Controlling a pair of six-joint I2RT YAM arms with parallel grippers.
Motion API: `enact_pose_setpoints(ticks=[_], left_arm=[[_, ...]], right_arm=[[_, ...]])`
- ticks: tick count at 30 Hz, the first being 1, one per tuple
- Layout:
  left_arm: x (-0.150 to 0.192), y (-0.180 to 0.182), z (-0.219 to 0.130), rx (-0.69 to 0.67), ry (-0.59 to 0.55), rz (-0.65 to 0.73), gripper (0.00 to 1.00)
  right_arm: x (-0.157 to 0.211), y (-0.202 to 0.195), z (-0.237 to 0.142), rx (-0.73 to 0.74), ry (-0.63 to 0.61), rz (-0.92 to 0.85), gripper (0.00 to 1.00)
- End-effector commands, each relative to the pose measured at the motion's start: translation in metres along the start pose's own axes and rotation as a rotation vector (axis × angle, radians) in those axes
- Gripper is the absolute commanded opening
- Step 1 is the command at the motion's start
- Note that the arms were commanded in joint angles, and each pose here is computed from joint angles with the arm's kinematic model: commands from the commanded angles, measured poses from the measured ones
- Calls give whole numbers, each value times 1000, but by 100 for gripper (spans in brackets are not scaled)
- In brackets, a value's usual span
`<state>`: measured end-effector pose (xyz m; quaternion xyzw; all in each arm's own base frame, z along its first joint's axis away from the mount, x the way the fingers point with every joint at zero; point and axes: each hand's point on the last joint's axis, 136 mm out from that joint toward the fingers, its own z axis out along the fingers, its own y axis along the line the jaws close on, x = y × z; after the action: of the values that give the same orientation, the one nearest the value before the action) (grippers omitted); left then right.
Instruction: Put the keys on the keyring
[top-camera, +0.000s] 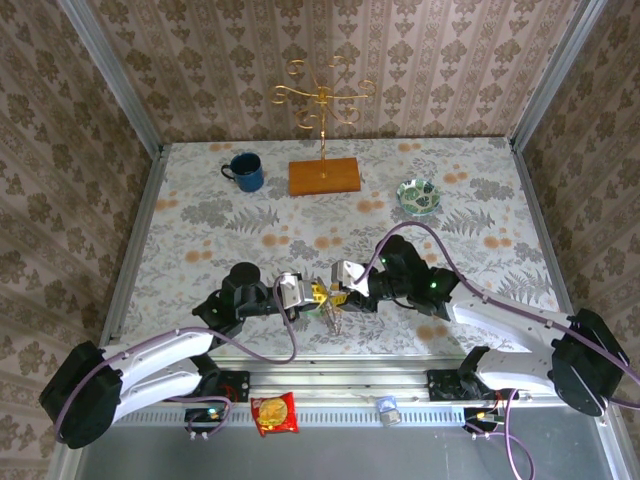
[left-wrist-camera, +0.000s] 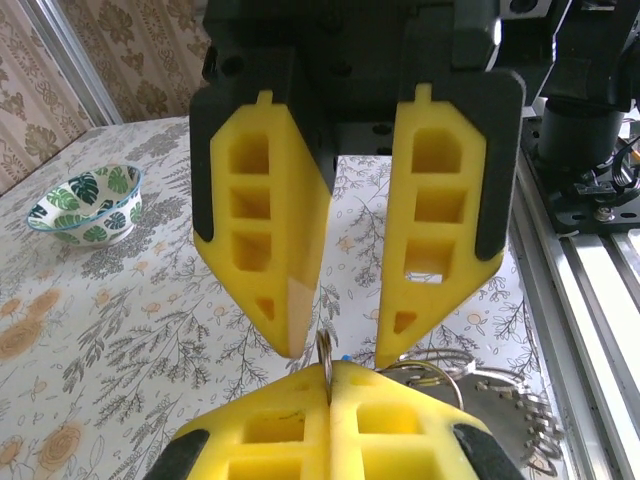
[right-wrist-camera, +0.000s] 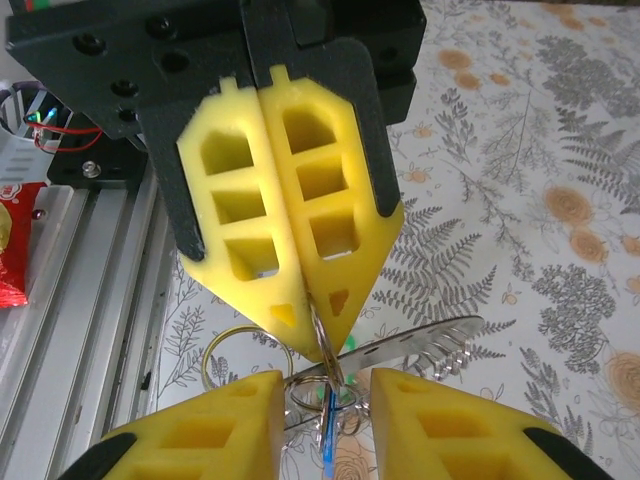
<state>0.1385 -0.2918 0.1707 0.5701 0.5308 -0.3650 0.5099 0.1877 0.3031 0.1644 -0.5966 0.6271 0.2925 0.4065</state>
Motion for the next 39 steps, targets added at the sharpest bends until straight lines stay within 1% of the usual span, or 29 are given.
enact_pose_setpoints(ticks=[1, 4, 7, 9, 10, 12, 17, 21, 24, 27, 30, 33, 34, 35, 39], left_arm=[[-12, -7, -1, 36, -61, 27, 0], [-13, -8, -1, 48, -67, 29, 0], [-12, -9, -1, 49, -66, 29, 0], [-12, -9, -1, 50, -66, 30, 0], [-13, -9, -1, 48, -67, 30, 0], [-12, -9, -1, 47, -66, 33, 0], [-12, -8, -1, 45, -60, 39, 0], [-12, -9, 0, 57, -62, 37, 0], [-13, -10, 0, 62, -64, 36, 0], [-14, -10, 0, 62, -68, 33, 0], [-14, -9, -1, 56, -66, 30, 0], [-11, -5, -1, 31, -47, 19, 13], [-8, 0, -1, 0, -27, 15, 17], [-6, 1, -1, -8, -13, 15, 20], [-1, 0, 0, 12, 48, 15, 20]], right_arm=[[-16, -3, 0, -18, -41, -27, 26], [-18, -3, 0, -20, -48, -33, 21], [-21, -3, -1, -22, -57, -41, 18], [-23, -3, -2, -20, -59, -45, 20], [-23, -4, -2, -17, -55, -46, 23], [-23, -5, -4, -8, -51, -53, 27], [-22, -3, -9, -3, -37, -62, 28], [-25, 0, -10, -16, -53, -60, 26], [-26, 1, -8, -32, -58, -56, 20], [-27, 3, -5, -53, -61, -52, 12], [-25, 3, -3, -68, -44, -53, 0], [-23, 3, -3, -73, -26, -62, 0], [-23, 3, -4, -71, -18, -65, 0], [-22, 2, -4, -68, -2, -68, 0], [-16, 4, -4, -81, 81, -98, 0]])
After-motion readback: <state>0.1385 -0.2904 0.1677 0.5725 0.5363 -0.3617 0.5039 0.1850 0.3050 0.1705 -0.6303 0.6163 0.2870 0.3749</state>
